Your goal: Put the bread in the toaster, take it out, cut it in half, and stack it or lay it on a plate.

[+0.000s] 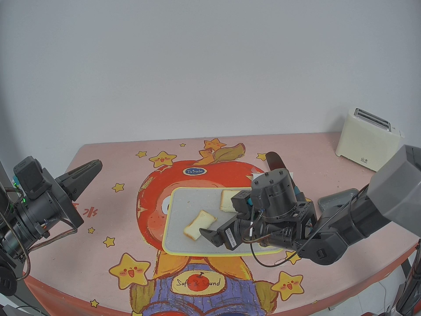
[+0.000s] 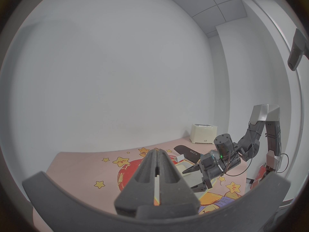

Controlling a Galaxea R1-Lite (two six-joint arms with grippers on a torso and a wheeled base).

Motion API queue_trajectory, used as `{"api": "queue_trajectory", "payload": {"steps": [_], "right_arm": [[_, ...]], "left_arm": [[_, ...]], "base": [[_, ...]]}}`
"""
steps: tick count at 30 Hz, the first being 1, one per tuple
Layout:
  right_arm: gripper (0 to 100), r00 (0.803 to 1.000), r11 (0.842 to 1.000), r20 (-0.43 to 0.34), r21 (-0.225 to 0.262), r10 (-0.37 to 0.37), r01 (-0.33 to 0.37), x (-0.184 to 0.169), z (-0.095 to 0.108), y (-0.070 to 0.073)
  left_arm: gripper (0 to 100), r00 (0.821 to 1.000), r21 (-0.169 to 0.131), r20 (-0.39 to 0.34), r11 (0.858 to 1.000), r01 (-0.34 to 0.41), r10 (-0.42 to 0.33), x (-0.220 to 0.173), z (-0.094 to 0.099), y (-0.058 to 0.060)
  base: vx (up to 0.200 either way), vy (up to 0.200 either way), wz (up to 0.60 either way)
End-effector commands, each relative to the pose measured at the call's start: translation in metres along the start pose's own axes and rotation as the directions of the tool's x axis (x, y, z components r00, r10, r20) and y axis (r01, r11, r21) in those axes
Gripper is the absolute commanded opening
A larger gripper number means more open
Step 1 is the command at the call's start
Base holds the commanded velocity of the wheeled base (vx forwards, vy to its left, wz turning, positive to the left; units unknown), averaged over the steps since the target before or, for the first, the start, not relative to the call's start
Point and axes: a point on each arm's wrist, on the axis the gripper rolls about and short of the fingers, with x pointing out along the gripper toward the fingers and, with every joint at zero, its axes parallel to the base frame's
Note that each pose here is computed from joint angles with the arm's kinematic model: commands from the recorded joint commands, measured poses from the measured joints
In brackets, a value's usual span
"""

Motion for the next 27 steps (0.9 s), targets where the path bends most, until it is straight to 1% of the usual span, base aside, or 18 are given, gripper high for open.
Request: {"api": "queue_trajectory", "payload": {"steps": [1,2,4,5,6,7,10,12,14,15,19,20,23,24,27], "right_arm": [[100,0.998,1.000,0.055,0.014,0.003,-0.004,-0.015,0.015,0.001],[100,0.998,1.000,0.057,0.016,0.002,-0.003,-0.015,0.015,0.001],[100,0.997,0.999,0.083,0.039,-0.001,-0.003,-0.026,0.021,0.000],[100,0.996,0.999,0.088,0.043,-0.004,0.000,-0.030,0.022,-0.001],[100,0.996,0.999,0.090,0.049,-0.012,0.008,-0.032,0.023,-0.003],[100,0.995,0.998,0.095,0.054,-0.024,0.018,-0.035,0.024,-0.006],[100,0.990,0.993,0.109,0.080,-0.091,0.082,-0.039,0.028,-0.019],[100,0.987,0.989,0.109,0.099,-0.121,0.111,-0.038,0.029,-0.024],[100,0.986,0.987,0.107,0.109,-0.130,0.118,-0.038,0.029,-0.026],[100,0.983,0.982,0.111,0.137,-0.147,0.131,-0.037,0.031,-0.026],[100,0.977,0.972,0.122,0.184,-0.173,0.149,-0.035,0.036,-0.026],[0,0.976,0.969,0.119,0.191,-0.180,0.156,-0.031,0.036,-0.027],[0,0.972,0.961,0.106,0.203,-0.211,0.186,-0.022,0.037,-0.030],[0,0.967,0.956,0.097,0.207,-0.234,0.210,-0.016,0.038,-0.033],[0,0.966,0.952,0.084,0.208,-0.245,0.223,-0.010,0.041,-0.036]], "left_arm": [[0,1.000,0.001,0.002,1.000,0.000,0.000,0.000,0.000,0.000],[0,1.000,0.001,0.002,1.000,0.000,0.000,0.000,0.000,0.000],[0,1.000,0.000,0.004,1.000,0.000,0.000,0.000,0.001,0.000],[0,1.000,0.000,0.005,1.000,-0.001,0.001,0.000,0.001,0.000],[0,1.000,0.001,0.003,1.000,0.000,0.000,0.000,0.001,0.000],[0,1.000,0.001,0.003,1.000,0.000,0.000,0.000,0.001,0.000],[0,1.000,0.001,0.003,1.000,0.000,0.000,0.000,0.001,0.000],[0,1.000,0.001,0.003,1.000,0.000,0.000,0.000,0.001,0.000],[0,1.000,0.001,0.003,1.000,0.000,0.000,0.000,0.001,0.000],[0,1.000,0.001,0.003,1.000,0.000,0.000,0.000,0.001,0.000],[0,1.000,0.001,0.003,1.000,0.000,0.000,0.000,0.001,0.000],[0,1.000,0.001,0.003,1.000,0.000,0.000,0.000,0.001,0.000],[0,1.000,0.003,0.003,1.000,0.000,0.000,0.000,0.001,0.000],[0,1.000,0.002,0.002,1.000,0.000,0.000,0.000,0.000,0.000],[0,1.000,0.003,0.003,1.000,0.000,0.000,0.000,0.001,0.000]], "base": [[0.000,0.000,0.00],[0.000,0.000,0.00],[0.000,0.000,0.00],[0.000,0.000,0.00],[0.000,0.000,0.00],[0.000,0.000,0.00],[0.000,0.000,0.00],[0.000,0.000,0.00],[0.000,0.000,0.00],[0.000,0.000,0.00],[0.000,0.000,0.00],[0.000,0.000,0.00],[0.000,0.000,0.00],[0.000,0.000,0.00],[0.000,0.000,0.00]]}}
